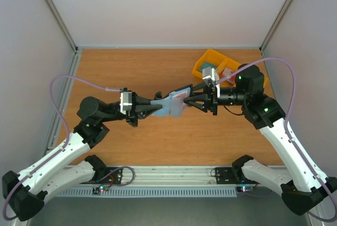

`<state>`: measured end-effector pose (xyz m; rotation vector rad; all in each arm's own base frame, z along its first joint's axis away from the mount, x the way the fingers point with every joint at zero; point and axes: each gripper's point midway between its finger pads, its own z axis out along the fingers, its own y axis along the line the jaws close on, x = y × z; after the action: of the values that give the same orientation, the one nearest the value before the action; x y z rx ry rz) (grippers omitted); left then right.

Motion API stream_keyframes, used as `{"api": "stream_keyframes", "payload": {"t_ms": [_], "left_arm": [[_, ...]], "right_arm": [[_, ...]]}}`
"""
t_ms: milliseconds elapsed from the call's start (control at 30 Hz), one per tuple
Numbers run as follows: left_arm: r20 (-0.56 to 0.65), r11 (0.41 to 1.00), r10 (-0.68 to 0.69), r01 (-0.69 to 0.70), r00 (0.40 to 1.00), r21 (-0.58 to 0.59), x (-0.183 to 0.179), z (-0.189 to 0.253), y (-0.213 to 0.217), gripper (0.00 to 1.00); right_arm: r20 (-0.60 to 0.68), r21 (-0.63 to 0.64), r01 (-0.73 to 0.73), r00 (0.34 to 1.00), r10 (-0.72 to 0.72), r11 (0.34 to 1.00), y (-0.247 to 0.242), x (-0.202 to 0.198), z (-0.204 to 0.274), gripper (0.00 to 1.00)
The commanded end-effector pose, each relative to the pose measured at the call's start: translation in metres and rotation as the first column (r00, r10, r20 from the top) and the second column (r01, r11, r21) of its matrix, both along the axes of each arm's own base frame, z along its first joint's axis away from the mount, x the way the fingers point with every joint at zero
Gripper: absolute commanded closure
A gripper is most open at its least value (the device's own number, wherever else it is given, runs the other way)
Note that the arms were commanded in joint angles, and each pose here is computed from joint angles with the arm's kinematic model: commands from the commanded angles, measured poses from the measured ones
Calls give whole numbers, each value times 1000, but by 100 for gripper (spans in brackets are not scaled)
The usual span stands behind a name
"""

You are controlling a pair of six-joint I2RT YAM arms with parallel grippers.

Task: Take the credit cards out of the card holder

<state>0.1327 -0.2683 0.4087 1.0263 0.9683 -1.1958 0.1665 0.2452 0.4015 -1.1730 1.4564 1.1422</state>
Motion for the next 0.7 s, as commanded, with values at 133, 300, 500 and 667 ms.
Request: {"api": "stream_keyframes", "payload": {"t_ms": [133, 300, 500, 667], "left_arm": [[98, 998, 12, -6, 995, -63, -8, 18, 5, 100], [84, 998, 28, -23, 996, -64, -5, 17, 6, 100], [44, 995, 80, -78, 996, -64, 7, 14, 6, 100], [-60, 978, 200, -203, 978, -54, 34, 6, 8, 100]], "right_arm": [[11, 12, -76, 997, 76, 997, 25, -5, -3, 63], [0, 32, -186, 983, 186, 982, 34, -22, 0, 57], [-6, 35, -193, 981, 193, 981, 34, -29, 3, 60], [-42, 8, -129, 991, 129, 992, 31, -23, -1, 86]]}}
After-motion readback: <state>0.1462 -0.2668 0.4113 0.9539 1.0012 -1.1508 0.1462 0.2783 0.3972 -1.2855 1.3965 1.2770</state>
